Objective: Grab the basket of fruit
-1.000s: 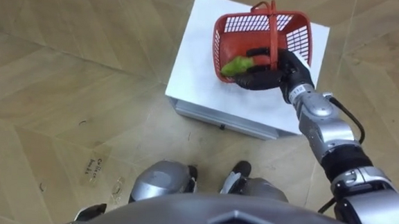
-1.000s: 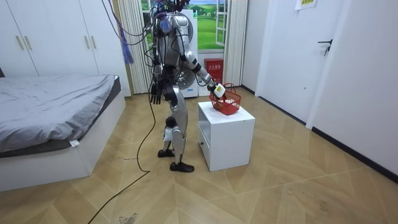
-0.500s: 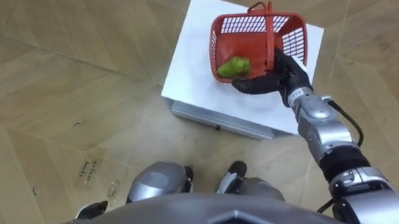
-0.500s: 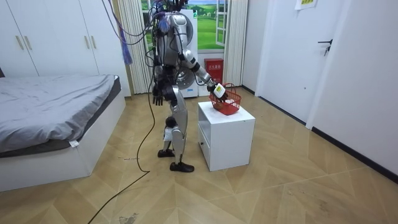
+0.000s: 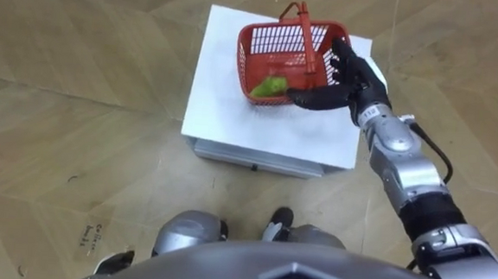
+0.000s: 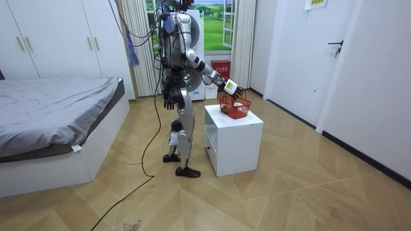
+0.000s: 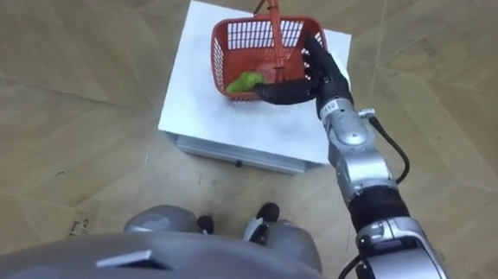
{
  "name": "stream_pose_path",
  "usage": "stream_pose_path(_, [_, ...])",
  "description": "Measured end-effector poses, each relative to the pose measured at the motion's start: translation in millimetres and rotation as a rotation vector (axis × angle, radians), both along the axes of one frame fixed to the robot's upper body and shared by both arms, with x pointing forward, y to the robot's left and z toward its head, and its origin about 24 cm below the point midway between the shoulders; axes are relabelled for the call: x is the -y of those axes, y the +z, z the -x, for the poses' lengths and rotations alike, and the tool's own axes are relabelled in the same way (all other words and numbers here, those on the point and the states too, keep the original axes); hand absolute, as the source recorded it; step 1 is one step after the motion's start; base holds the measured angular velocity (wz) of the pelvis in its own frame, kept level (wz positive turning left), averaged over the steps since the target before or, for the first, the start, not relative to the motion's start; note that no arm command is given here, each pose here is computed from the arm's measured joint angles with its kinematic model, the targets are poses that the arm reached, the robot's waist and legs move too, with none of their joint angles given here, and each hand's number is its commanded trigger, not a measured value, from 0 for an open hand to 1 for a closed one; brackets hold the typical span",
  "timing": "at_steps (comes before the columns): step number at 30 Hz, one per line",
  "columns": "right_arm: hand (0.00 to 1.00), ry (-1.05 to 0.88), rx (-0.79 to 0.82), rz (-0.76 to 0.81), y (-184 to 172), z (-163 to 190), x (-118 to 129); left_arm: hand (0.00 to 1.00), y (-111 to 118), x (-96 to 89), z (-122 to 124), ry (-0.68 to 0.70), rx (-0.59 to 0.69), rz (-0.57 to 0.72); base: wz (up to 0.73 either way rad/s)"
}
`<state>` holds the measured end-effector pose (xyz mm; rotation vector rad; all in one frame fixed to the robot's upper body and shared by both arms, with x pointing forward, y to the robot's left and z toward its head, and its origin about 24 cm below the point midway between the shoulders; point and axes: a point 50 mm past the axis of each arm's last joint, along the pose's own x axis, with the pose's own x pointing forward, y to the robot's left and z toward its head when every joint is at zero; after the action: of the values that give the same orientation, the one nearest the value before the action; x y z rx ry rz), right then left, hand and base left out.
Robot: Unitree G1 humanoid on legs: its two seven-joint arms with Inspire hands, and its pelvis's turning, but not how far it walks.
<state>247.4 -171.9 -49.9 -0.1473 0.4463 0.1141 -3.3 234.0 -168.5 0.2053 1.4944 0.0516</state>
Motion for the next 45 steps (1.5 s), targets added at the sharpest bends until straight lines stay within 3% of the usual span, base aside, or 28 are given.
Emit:
stream_pose_path(15, [0.00,-0.097,0.046,0.034,4,17,24,0.00,2,-6.0,3,0.054,0.018,-0.059,-0.08])
stream_pose_path(22, [0.00,-0.095,-0.015,0.121,-10,40,34,0.00,4,-7.4,4,0.051,0.026,-0.082,0.01])
stream_pose_path(27, [0.00,-0.137,-0.229,0.183,-50,79,49,0.00,4,-10.5,-5,0.085,0.051,-0.115,0.01])
stream_pose_path(30, [0.00,-0.191,-0.477,0.233,-85,132,64,0.00,5,-11.8,-9,0.087,0.079,-0.143,0.06])
stream_pose_path(36, [0.00,-0.269,-0.698,0.240,-106,184,75,0.00,6,-12.3,-15,0.051,0.111,-0.160,-0.02])
stream_pose_path(45, [0.00,-0.341,-0.869,0.140,-115,216,77,0.00,5,-12.2,-7,-0.035,0.026,-0.181,0.02])
